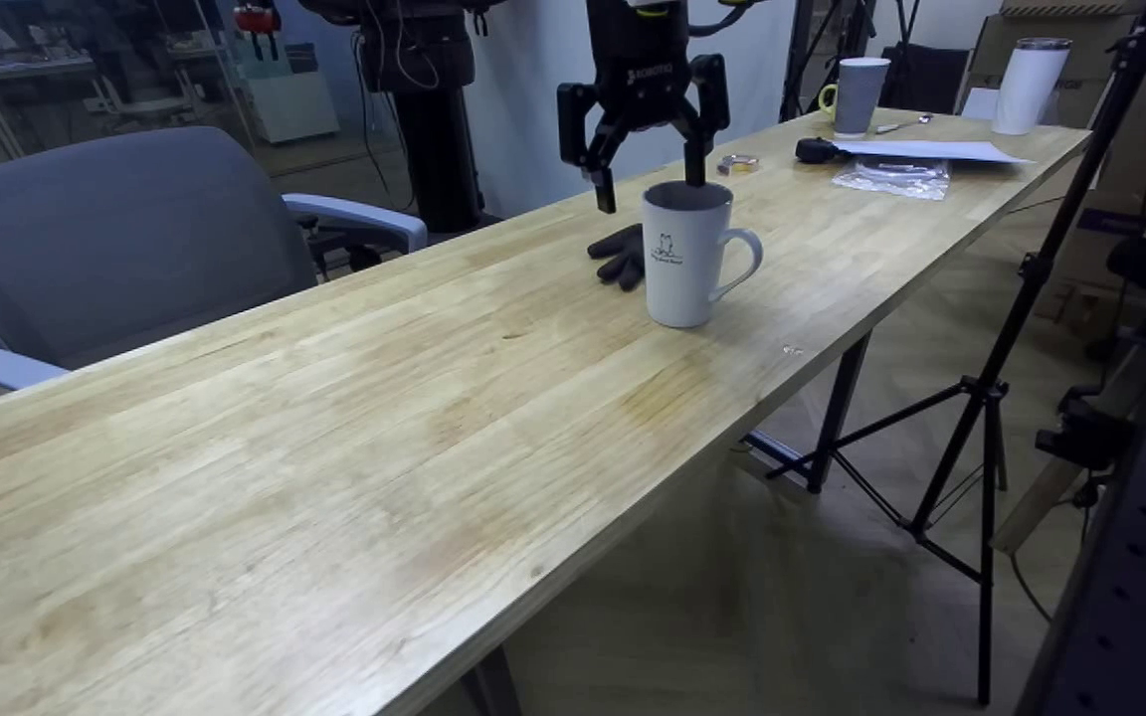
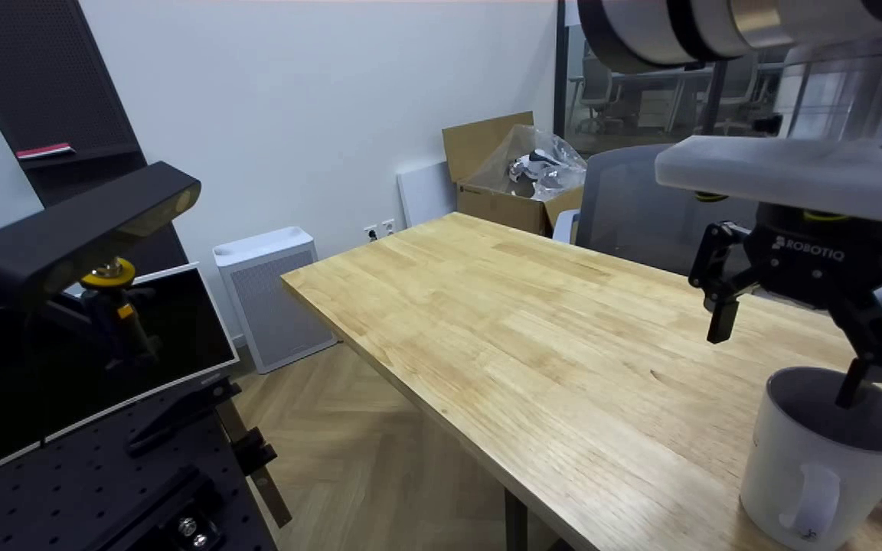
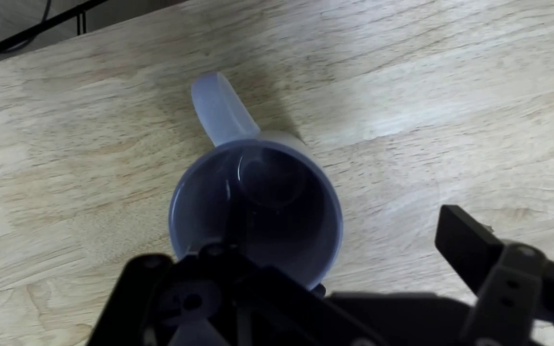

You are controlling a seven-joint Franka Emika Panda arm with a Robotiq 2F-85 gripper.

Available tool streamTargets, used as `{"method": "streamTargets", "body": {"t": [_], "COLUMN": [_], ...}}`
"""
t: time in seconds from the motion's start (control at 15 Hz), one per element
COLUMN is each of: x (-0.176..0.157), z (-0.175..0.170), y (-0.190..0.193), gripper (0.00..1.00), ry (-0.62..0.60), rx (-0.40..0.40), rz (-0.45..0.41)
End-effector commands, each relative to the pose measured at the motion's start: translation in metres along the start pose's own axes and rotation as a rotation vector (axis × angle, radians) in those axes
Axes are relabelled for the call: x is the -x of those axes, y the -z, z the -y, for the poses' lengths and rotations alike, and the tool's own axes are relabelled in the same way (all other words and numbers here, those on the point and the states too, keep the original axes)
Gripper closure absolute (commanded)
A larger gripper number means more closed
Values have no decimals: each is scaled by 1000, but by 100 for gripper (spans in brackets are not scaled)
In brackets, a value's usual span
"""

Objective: Move the white mug to the left

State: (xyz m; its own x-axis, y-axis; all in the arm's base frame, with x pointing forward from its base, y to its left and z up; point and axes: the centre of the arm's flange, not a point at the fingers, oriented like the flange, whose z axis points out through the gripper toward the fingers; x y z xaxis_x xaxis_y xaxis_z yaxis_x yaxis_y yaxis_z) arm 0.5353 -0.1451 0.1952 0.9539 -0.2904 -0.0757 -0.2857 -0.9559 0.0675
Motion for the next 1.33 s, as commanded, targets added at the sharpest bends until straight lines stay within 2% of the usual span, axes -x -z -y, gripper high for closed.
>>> {"method": "streamTargets", "body": {"t": [0.0,1.27], "x": [-8,-13], "z": [-3,-15], "y": [-3,-26], "gripper": [0,0], "ry": [-27,-47], "rx": [14,32], "rz": [-5,30]}}
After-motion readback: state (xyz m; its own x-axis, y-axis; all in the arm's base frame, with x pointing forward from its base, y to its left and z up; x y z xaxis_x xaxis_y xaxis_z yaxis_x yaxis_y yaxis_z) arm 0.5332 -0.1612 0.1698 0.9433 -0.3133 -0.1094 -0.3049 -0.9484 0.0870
